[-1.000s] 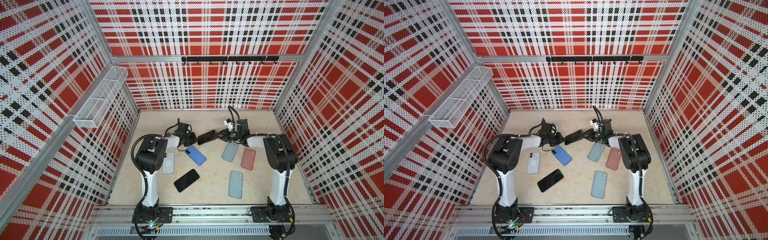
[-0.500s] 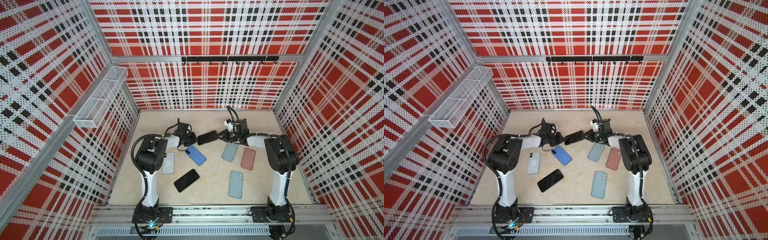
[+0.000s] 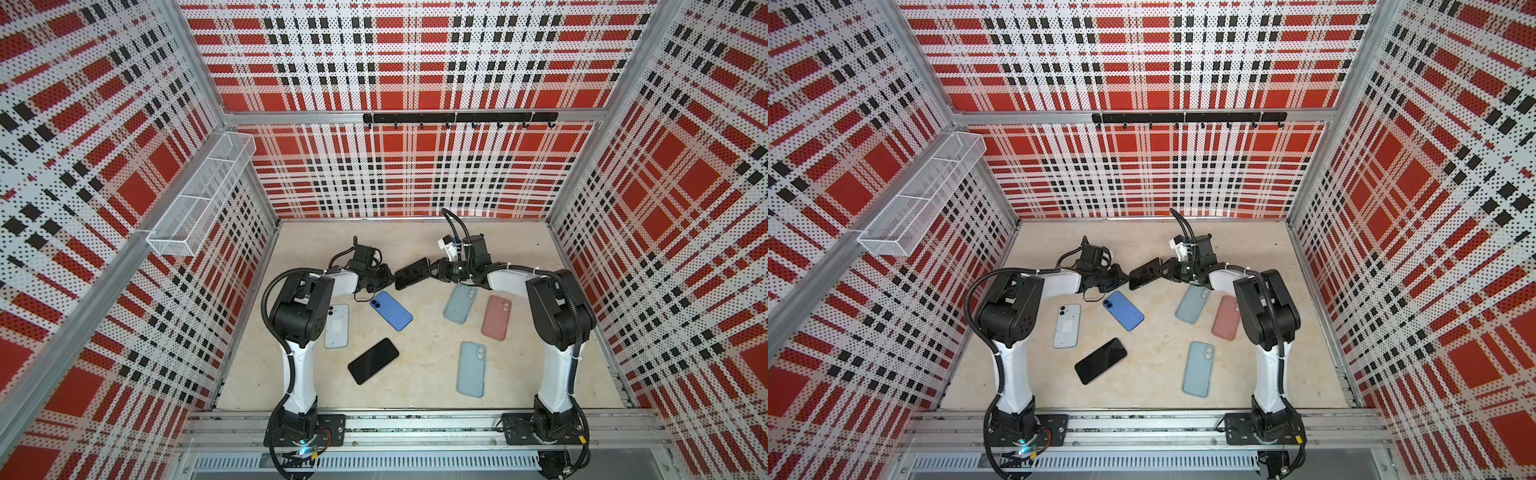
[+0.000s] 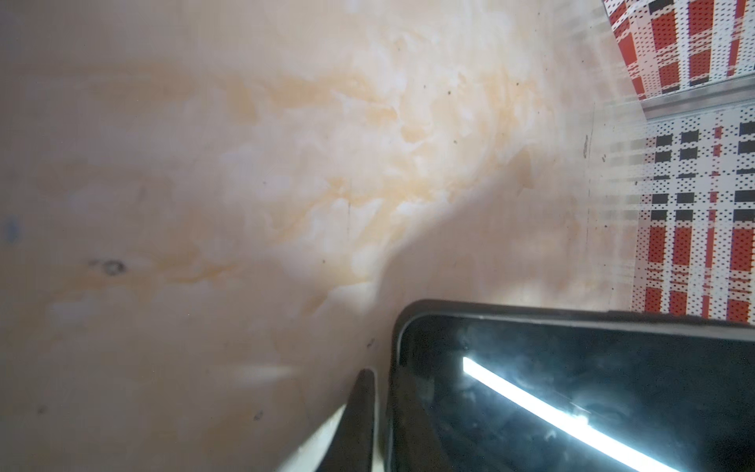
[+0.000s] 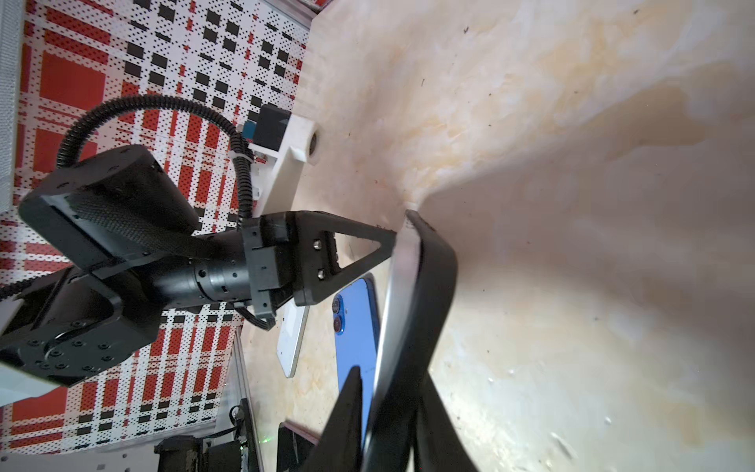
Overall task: Put the phone into the phone case
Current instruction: 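Lift the cased phone with the left gripper while the right draws back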
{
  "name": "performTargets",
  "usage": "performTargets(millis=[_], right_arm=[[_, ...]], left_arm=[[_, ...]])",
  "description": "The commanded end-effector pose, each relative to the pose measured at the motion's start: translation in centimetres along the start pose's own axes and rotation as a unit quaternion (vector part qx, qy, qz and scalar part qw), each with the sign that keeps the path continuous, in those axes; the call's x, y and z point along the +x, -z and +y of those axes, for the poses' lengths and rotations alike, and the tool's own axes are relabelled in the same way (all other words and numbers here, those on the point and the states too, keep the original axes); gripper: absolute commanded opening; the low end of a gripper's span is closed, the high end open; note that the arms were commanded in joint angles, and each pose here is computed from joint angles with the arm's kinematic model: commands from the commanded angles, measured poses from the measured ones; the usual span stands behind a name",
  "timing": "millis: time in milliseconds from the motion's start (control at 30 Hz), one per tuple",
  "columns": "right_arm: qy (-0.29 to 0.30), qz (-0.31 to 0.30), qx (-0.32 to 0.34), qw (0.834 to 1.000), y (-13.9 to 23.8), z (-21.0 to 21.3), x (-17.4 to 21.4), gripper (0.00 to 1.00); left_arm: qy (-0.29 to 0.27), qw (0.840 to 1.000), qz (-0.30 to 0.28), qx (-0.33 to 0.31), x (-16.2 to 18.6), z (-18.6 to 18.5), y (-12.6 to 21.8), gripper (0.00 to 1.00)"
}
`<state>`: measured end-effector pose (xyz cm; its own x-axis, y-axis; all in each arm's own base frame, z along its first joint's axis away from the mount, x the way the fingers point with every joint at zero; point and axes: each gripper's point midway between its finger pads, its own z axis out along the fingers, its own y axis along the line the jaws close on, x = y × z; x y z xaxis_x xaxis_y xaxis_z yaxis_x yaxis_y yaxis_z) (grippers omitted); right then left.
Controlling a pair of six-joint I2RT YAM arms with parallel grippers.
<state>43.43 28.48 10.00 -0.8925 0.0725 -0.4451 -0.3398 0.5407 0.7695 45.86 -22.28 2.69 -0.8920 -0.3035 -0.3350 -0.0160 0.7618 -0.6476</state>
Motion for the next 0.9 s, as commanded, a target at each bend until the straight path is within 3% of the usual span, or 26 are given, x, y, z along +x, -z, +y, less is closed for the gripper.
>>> performTargets(millis=[0,133,200,467,633,867], right_arm=[[0.046,-0.014,0.003,0.999,0.1,1.5,-1.3,0.14],[0.051,-0.027,0.028,0.998,0.9,1.3,-1.6,0.08],[0.052,-0.034,0.027,0.998,1.5,1.5,-1.9,0.06],[0.057,-0.087,-0.066,0.992,7.0,6.0,-4.1,0.05],[0.074,-0.095,-0.103,0.987,9.9,8.5,-4.3,0.05],[0.084,-0.115,-0.182,0.973,13.1,12.8,-4.6,0.04]], left_arm=[[0.007,1.000,0.027,-0.010,1.8,0.7,-0.5,0.15],[0.004,1.000,0.015,-0.006,1.2,0.2,0.3,0.17],[-0.001,1.000,0.003,0.001,0.5,-0.6,1.1,0.23],[-0.062,0.993,-0.081,0.064,-3.6,-7.4,8.3,0.76],[-0.100,0.983,-0.100,0.121,-3.9,-11.3,12.1,0.99],[-0.146,0.964,-0.089,0.204,-2.1,-14.9,14.1,1.00]])
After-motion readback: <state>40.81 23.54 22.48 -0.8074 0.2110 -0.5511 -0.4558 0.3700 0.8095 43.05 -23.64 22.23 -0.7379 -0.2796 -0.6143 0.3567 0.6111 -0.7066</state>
